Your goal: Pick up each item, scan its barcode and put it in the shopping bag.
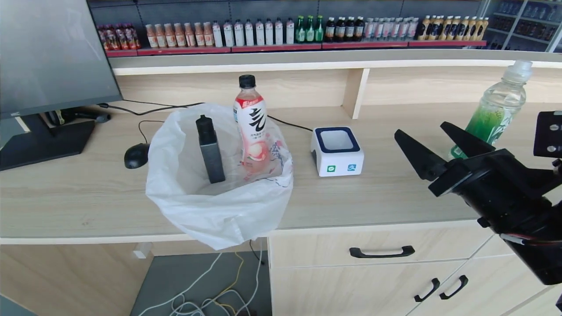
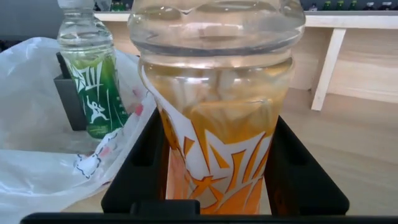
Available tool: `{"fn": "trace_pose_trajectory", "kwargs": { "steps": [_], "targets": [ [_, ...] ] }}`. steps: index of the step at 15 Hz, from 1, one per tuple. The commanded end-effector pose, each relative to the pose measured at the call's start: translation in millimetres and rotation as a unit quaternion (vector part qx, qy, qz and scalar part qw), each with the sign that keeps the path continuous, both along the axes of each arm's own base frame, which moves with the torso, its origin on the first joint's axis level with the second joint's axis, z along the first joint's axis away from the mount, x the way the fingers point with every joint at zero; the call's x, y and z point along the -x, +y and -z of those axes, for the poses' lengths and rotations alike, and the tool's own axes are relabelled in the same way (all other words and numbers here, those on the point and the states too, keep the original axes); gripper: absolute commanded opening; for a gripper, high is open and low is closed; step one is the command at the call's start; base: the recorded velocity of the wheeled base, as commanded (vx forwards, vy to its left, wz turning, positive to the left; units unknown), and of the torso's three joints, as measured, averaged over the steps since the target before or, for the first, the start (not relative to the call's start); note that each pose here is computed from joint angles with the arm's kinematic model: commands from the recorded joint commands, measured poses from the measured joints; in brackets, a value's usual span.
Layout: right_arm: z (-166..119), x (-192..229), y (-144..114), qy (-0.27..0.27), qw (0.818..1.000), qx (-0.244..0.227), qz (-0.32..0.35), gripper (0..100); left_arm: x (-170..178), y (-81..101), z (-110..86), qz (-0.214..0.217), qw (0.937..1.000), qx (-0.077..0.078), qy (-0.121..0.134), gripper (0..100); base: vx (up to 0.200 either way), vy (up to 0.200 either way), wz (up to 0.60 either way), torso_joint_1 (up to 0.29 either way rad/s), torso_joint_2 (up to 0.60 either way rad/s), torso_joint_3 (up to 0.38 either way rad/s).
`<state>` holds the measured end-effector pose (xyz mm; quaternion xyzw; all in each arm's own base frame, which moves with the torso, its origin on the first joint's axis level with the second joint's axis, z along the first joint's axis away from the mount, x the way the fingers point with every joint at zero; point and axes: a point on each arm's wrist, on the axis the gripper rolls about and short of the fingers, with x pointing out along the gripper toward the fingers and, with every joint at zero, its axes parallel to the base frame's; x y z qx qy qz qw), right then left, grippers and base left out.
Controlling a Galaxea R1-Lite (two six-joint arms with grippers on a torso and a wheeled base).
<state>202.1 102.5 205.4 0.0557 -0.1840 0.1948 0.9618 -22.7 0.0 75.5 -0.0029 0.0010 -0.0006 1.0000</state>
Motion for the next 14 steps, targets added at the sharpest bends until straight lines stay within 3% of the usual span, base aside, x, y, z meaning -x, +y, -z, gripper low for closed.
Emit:
{"fn": "trace_pose_trajectory", "kwargs": {
  "steps": [1,14],
  "targets": [
    [-3,4,-3,-0.007,1.0,-0.003,0.002,100,0,0.0,0.0,0.0,1.0,0.0,0.0,100,0.0,-0.2,0.0,-0.002,0.0,-0.002],
    [-4,20,-12,-0.011,1.0,-0.003,0.003,100,0,0.0,0.0,0.0,1.0,0.002,0.0,100,0.0,-0.2,0.0,0.002,0.0,0.002]
  ]
}}
